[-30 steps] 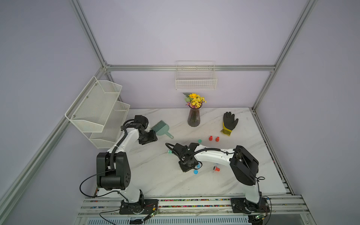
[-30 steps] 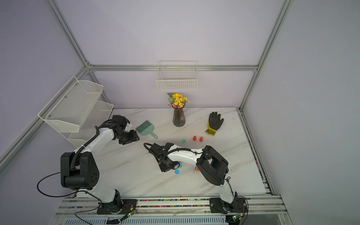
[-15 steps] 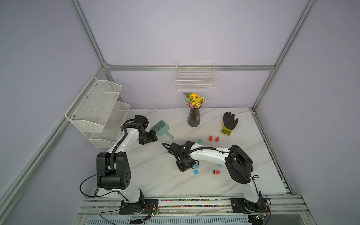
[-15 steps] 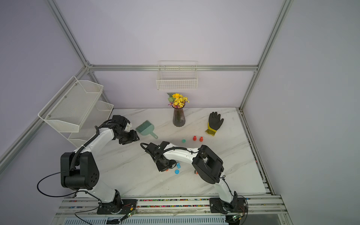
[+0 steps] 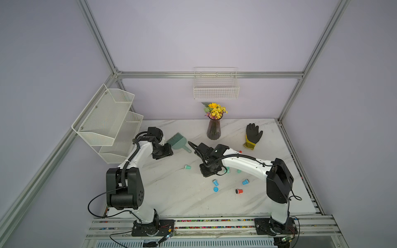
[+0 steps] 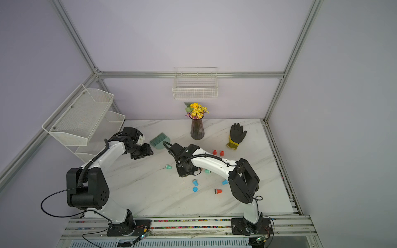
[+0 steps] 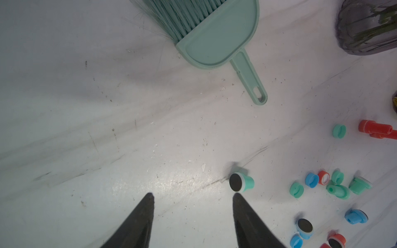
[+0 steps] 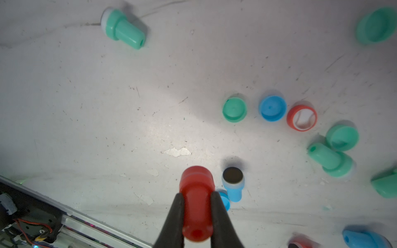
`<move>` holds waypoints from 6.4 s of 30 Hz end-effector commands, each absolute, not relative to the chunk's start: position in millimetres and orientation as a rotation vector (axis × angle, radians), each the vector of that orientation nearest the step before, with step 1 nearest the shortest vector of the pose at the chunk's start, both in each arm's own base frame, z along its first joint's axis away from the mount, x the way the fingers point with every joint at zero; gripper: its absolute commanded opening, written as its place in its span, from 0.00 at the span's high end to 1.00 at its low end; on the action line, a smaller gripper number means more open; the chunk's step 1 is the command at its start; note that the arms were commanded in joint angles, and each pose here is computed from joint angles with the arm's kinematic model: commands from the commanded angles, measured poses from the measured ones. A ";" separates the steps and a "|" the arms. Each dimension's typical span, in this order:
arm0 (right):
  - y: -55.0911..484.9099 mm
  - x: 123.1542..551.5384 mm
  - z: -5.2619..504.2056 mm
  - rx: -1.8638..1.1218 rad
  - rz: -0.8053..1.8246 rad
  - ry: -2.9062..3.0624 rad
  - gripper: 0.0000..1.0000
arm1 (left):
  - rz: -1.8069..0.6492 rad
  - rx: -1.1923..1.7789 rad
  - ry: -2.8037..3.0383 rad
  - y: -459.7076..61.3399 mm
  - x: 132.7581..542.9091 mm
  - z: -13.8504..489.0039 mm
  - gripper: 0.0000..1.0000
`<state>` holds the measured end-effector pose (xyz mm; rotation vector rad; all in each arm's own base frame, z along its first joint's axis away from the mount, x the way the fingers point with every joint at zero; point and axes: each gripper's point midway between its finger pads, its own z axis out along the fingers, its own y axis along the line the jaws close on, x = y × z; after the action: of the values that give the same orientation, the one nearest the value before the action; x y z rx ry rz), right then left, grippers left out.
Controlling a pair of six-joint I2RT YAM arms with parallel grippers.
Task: Close the stamp cap
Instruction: Close the cover of the stamp, then place the stamp at the center of the board, then pick up the stamp from the center of the board.
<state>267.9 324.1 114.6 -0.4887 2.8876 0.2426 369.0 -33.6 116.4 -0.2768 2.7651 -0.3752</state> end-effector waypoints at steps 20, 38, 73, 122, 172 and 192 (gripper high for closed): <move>75.2 378.8 76.8 0.086 -0.037 3.012 1.00 | -0.388 -0.245 2.733 -32.1 374.3 123.6 0.41; 66.2 416.4 36.2 0.115 -0.088 3.010 0.97 | -0.396 -0.243 2.734 -33.2 374.2 123.2 0.41; 88.7 341.5 137.6 0.063 -0.013 2.879 0.64 | -0.400 -0.244 2.729 -33.4 374.0 123.8 0.41; 147.1 225.8 26.7 -0.180 -0.022 2.999 0.69 | -0.412 -0.241 2.749 -35.0 373.9 117.2 0.41; 272.2 233.3 183.2 -1.238 0.736 1.922 1.00 | -0.956 0.313 2.643 -282.6 278.0 236.2 0.41; 264.6 234.5 216.7 -1.214 0.646 1.752 1.00 | -0.934 0.444 2.714 -324.0 259.4 244.7 0.45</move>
<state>231.4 264.0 206.5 -1.1999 1.8256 0.6906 262.3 -320.3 231.7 0.4159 2.7323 -0.9111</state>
